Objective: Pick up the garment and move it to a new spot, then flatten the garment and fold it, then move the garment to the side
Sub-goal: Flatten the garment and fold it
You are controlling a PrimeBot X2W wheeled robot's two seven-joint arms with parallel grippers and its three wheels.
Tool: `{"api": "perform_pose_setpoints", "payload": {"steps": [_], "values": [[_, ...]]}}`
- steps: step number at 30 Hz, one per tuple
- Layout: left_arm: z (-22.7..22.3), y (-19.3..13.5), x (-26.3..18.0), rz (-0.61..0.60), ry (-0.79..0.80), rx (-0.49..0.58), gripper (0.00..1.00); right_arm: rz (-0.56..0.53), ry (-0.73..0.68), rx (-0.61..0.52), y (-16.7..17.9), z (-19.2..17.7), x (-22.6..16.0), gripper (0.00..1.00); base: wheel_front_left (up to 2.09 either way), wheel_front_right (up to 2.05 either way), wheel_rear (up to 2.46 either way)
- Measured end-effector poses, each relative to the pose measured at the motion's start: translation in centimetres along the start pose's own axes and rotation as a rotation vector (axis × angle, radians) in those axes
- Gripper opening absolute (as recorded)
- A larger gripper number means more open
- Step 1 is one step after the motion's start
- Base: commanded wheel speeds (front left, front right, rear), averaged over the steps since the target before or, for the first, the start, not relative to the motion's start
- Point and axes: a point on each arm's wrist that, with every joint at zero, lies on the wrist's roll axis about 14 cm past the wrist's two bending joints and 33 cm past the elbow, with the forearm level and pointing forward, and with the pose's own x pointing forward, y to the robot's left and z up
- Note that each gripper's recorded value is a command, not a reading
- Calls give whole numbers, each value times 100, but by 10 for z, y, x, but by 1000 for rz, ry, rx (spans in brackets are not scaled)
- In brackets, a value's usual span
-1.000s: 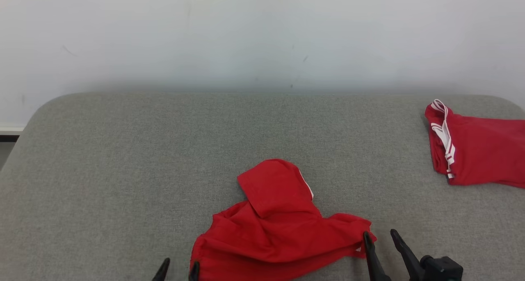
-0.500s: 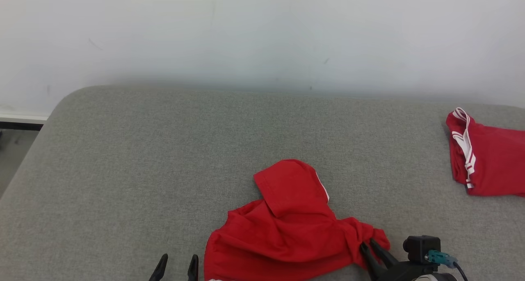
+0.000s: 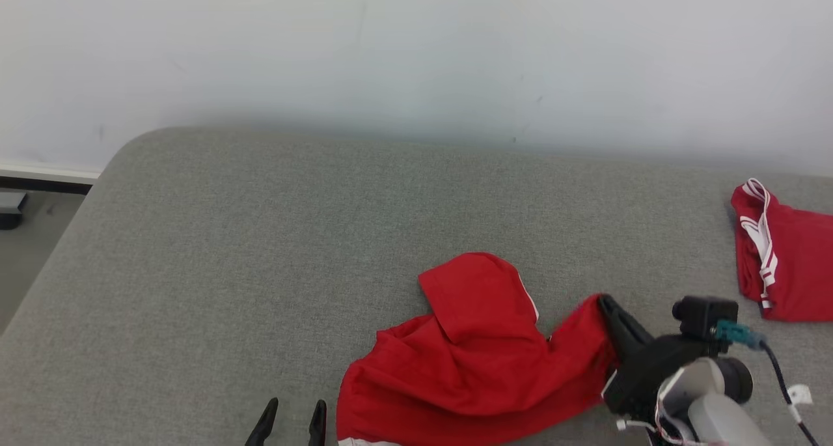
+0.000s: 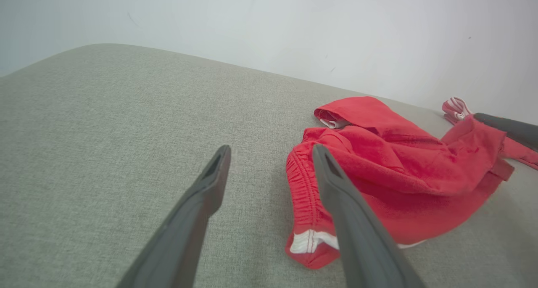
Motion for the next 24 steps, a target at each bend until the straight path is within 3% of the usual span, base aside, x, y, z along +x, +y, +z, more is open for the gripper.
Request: {"api": "perform_pose_setpoints", "payload": {"steps": [5, 10, 11, 12, 17, 24], "values": [[-1, 2, 5, 3, 8, 3, 100, -37, 8, 110, -8, 23, 31, 0, 0, 0, 0], [-2, 1, 11, 2, 13, -2, 100, -103, 33, 85, -28, 32, 58, 0, 0, 0, 0], [-3, 2, 11, 3, 17, -2, 100, -104, 39, 70, -27, 30, 61, 35, 0, 0, 0], [-4, 2, 11, 6, 19, -3, 100, -100, 34, 49, -24, 30, 65, 100, 0, 0, 0], [-6, 7, 10, 22, 27, -10, 100, -81, -72, -25, -17, 47, 71, 100, 0, 0, 0], [-10, -2, 8, -6, 35, -13, 100, -114, -217, -98, -38, 66, 41, 100, 0, 0, 0]]}}
